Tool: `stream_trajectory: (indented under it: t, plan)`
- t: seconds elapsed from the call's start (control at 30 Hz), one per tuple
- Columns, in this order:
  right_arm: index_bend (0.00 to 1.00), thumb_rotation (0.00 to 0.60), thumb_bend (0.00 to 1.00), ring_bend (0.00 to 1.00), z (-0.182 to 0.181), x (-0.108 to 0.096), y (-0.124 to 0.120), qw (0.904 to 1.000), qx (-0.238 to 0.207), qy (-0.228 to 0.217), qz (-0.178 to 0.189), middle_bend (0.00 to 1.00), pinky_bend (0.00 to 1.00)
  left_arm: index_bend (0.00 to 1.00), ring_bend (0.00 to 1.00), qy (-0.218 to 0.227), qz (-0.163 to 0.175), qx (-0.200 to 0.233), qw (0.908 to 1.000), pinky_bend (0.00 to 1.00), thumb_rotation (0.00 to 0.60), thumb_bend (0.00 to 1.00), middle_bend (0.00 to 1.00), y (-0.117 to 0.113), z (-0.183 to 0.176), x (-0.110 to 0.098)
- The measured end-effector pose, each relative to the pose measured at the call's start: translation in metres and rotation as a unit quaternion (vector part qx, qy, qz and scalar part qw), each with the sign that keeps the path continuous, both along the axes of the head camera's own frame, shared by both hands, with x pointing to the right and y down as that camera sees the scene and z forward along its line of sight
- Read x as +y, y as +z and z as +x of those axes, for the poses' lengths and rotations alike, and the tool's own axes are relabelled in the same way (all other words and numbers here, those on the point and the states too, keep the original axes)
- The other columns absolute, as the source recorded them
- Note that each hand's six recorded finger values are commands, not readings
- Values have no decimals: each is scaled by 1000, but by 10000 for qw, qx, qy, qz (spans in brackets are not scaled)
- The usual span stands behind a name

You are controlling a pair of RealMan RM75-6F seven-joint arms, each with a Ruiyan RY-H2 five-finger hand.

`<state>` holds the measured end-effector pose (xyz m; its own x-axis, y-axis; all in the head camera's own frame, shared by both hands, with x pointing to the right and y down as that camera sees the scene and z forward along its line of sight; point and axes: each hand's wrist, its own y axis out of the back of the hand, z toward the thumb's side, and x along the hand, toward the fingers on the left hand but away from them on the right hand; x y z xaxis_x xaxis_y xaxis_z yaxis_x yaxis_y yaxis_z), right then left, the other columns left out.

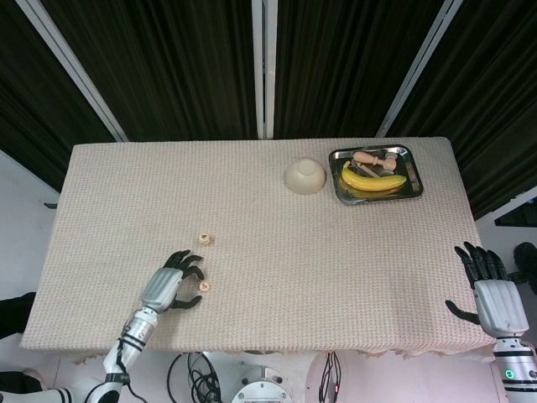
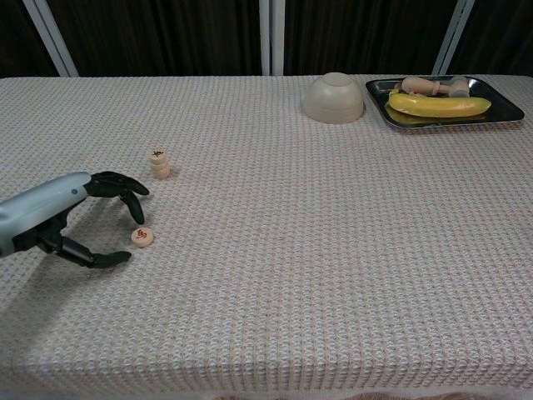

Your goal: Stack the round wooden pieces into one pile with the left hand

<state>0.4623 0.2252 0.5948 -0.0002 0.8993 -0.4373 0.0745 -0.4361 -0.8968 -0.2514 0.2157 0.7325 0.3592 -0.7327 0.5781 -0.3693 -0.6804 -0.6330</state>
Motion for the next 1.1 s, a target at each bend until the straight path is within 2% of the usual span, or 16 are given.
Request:
stream_trajectory:
  t: [0.2, 0.57, 1.1]
  plan:
    - [0, 600, 93, 0, 0, 0, 0, 10000, -3, 4, -2, 0, 0, 446, 0, -19, -4, 50, 10000, 0, 600, 233, 149, 1, 4, 0]
    - [0, 600, 94, 0, 1, 1, 0, 10000, 9, -4, -8, 0, 0, 446, 0, -78, -70, 183, 9998, 0, 600, 234, 150, 4, 9, -2]
    - [0, 600, 94, 0, 2, 2, 1, 10000, 15, -5, -32, 0, 0, 491, 0, -103, -129, 108, 9998, 0, 600, 285, 162, 8, 7, -4]
